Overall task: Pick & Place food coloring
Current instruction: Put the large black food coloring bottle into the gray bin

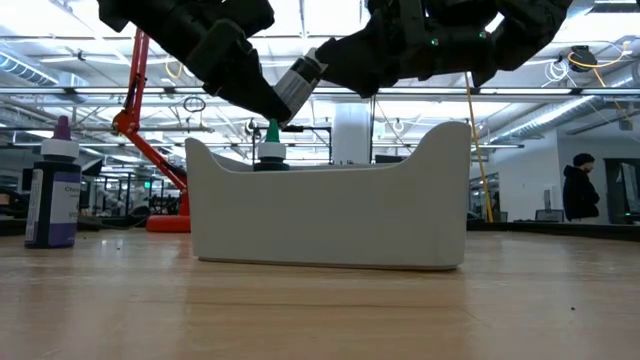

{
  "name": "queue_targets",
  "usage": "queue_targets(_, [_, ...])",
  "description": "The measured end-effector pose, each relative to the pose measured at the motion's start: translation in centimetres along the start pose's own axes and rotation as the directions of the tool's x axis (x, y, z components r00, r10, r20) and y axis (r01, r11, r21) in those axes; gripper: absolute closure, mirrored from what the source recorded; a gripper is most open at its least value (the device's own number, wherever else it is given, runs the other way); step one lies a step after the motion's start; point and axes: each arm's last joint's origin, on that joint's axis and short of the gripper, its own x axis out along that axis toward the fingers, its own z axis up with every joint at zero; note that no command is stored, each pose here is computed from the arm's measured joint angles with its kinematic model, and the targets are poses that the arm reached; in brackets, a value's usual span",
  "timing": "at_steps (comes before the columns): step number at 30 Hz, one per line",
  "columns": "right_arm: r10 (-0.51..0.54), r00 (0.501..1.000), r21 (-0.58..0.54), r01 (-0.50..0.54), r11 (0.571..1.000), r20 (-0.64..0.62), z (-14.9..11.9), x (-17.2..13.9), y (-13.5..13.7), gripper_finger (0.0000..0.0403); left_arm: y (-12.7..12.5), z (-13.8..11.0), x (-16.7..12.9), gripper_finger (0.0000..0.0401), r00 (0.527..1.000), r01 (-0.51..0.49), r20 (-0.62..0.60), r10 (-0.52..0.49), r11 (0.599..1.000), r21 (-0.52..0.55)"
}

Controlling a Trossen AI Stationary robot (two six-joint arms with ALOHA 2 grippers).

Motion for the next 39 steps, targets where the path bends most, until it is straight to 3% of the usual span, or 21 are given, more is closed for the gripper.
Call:
queue_targets(20, [-0.001, 1.0, -0.006, 0.001, 1.0, 0.015, 0.15, 0.0, -0.01, 0.0222, 0.64, 0.16, 0.23, 0.0271, 1.0, 0.023, 0.017, -0.023, 0.999, -0.04])
queue_targets(29, [-0.001, 1.0, -0.052, 0.001, 0.999, 0.016, 0.11, 0.03, -0.02, 0.0298, 0.65, 0.27, 0.23, 0.0271, 0.999, 0.025, 0.029, -0.024, 0.999, -0.042])
queue_targets(39, [0.046, 0.999, -0.099, -0.044, 0.994, 0.018, 0.85, -0.43, 0.64, 0.0298, 0.67, 0.66, 0.19, 0.0271, 0.998, 0.009, 0.065, -0.005, 0.998, -0.07])
